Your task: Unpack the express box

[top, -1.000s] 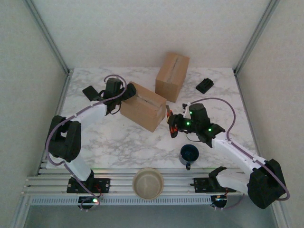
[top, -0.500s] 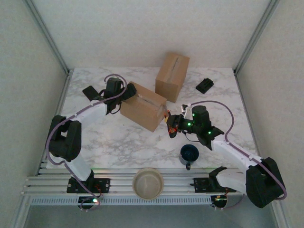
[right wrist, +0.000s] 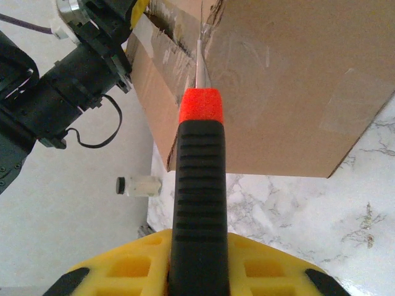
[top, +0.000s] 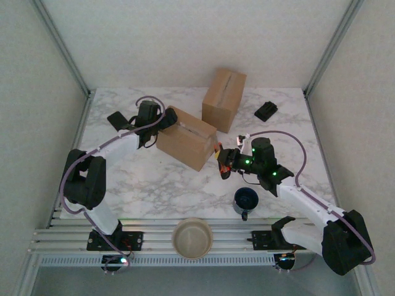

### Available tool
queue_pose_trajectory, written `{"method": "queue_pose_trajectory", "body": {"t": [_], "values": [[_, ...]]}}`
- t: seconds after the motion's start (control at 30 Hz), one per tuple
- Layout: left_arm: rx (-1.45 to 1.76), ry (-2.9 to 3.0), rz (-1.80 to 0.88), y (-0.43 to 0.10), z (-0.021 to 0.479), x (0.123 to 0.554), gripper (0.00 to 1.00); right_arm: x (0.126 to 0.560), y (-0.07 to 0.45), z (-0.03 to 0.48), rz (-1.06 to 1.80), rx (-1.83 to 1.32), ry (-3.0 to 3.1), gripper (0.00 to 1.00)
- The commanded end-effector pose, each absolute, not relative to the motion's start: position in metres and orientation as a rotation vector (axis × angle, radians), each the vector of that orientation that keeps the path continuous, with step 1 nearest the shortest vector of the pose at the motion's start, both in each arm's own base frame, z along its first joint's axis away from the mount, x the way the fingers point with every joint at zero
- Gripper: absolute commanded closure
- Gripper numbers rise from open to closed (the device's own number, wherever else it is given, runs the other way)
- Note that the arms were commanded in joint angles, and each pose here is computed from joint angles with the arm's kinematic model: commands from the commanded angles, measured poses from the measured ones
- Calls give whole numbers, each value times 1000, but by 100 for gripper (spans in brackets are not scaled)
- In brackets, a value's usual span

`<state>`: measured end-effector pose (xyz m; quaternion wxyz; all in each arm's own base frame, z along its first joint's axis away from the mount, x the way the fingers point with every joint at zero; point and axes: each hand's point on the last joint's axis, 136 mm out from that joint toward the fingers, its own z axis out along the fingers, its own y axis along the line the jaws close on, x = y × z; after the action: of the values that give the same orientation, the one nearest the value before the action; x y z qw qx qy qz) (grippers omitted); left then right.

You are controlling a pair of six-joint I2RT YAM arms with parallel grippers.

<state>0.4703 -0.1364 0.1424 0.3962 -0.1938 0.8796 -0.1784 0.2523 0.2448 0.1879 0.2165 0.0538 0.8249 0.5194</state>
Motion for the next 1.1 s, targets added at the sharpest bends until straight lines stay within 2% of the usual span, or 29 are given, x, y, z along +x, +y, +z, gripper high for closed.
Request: {"method": "queue_pose_trajectory", "body": {"t": [0.0, 1.07], "values": [[-522, 2575, -156, -108, 43, 413, 0, 254, 247, 190, 1468, 157, 2278, 100], [-522, 2576, -174, -110, 41, 413, 0, 255, 249, 208, 1484, 132, 2239, 100]]}}
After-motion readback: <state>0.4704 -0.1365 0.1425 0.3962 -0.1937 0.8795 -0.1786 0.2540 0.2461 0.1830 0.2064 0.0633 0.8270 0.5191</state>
